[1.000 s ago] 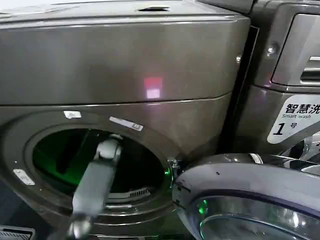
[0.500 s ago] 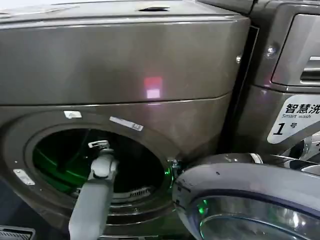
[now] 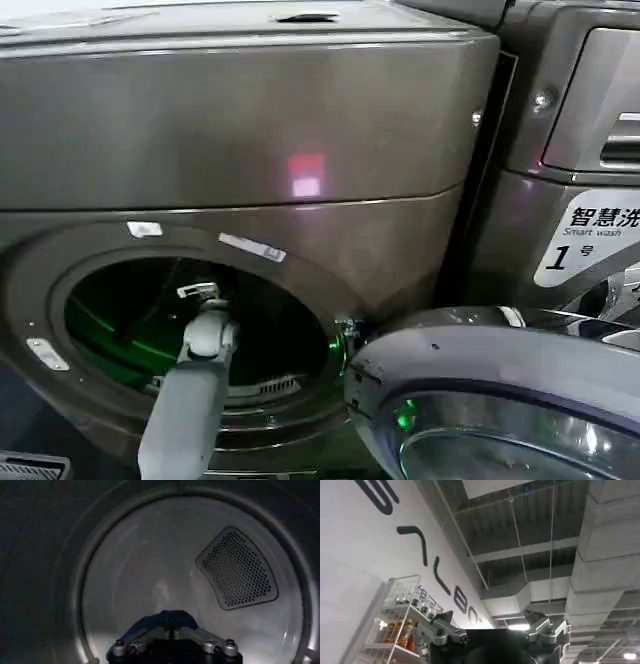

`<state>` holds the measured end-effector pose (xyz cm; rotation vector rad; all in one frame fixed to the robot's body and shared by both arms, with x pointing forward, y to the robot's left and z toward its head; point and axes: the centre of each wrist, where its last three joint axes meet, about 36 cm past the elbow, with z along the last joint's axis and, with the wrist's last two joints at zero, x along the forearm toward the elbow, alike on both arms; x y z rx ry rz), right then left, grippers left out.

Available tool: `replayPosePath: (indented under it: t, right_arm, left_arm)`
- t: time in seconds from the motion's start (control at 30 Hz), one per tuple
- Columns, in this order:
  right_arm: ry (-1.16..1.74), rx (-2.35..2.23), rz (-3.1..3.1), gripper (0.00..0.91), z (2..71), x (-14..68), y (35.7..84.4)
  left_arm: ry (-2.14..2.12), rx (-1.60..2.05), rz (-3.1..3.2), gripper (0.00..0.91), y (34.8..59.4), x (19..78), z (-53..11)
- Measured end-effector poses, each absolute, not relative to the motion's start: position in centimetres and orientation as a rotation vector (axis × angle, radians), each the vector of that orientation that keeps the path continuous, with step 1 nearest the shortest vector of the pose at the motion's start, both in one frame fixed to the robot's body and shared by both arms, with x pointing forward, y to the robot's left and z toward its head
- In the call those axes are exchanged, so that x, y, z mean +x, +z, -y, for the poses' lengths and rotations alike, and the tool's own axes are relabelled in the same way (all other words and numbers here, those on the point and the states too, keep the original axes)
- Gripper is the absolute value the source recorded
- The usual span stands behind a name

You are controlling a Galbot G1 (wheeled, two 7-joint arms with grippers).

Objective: Grasp the clothes from the dryer.

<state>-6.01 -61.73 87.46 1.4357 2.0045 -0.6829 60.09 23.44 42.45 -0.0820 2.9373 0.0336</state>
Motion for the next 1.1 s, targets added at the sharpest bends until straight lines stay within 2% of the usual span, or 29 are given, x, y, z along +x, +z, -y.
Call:
replayPosePath:
  t: [1.1]
  right_arm:
    - [-0.71,1.45,-1.985,0.907,61.27,-6.93,87.9]
  left_arm:
    - [0.032,-0.026,-2.942,0.0,42.73,60.53,-23.34]
